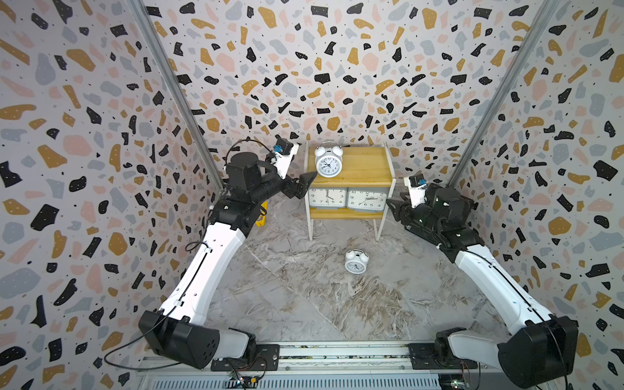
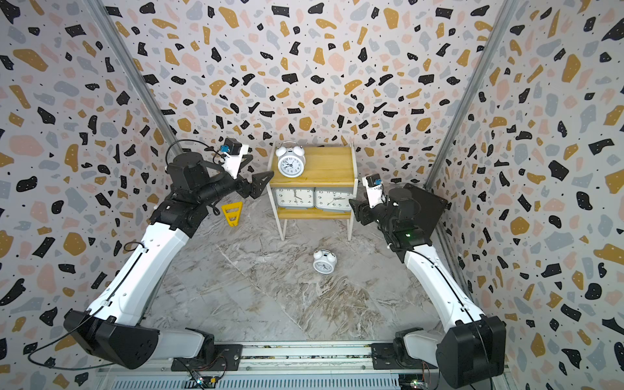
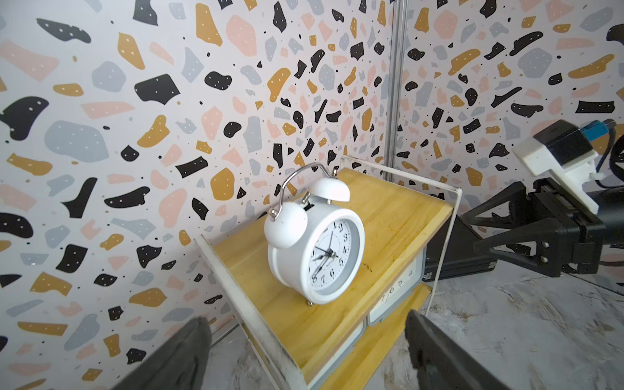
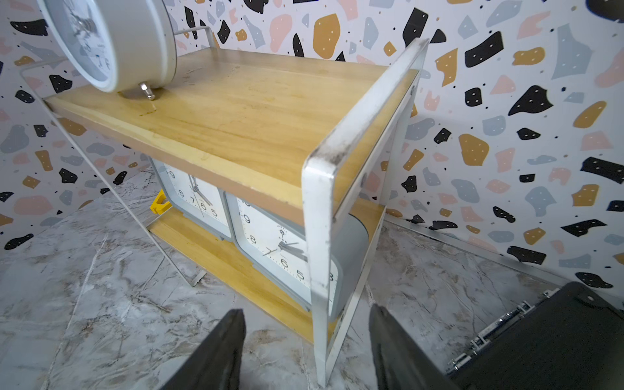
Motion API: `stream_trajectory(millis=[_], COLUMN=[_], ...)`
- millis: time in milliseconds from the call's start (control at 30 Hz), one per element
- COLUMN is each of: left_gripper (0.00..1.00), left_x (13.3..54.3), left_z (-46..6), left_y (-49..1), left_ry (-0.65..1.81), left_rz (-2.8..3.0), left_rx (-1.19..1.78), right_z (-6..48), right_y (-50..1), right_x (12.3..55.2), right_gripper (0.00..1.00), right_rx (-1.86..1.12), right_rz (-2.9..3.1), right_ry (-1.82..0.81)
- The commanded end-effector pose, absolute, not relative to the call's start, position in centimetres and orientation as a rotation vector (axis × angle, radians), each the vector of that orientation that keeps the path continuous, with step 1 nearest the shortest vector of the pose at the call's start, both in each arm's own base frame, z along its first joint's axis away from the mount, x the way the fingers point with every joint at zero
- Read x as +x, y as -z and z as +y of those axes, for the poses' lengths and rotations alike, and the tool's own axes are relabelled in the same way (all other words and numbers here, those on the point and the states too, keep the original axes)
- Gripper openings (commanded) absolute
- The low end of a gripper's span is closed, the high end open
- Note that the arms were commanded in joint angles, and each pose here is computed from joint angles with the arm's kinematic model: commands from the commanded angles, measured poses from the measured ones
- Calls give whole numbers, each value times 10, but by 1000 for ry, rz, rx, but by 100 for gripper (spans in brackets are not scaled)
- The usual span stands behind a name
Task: Place the alarm clocks on the shelf by style
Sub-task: Place the alarm on the shelf, then pick up the alarm from the center of the board.
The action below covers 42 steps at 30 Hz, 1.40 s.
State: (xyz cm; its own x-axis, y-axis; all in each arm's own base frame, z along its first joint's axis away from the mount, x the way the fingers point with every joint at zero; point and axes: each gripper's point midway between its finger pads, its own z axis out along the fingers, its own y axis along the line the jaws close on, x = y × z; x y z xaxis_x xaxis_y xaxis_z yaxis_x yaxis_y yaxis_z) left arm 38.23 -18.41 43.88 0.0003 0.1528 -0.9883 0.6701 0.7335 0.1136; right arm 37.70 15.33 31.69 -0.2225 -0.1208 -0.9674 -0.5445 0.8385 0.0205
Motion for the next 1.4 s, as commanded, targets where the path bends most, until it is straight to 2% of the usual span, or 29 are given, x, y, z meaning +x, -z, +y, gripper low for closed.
stream_trajectory(millis=[0,100,400,833,1000,1367], left_gripper=[94,96,96,97,97,97], left_x=[372,364,345,319,315,312], left_z=[-172,-165,-150,-157,-154,-157], left_y=[-444,-434,-392,-321,-296,-278], left_ry=[461,493,571,657,645,640], left_rz=[1524,1558,1672,1811,1856,1884], left_rx=[610,536,361,401,397,451], right_z=[149,151,160,194,209,231], right_y=[-316,-318,-262,-210,-188,-163], right_x=[358,344,306,268,267,284], right_gripper=[64,65,64,57,55,51], right_rx=[-502,-509,-576,-791,-862,-919], right_rz=[1779,1765,1896,1912,1966,2033], right_ry=[-428,-468,-606,-869,-867,-822])
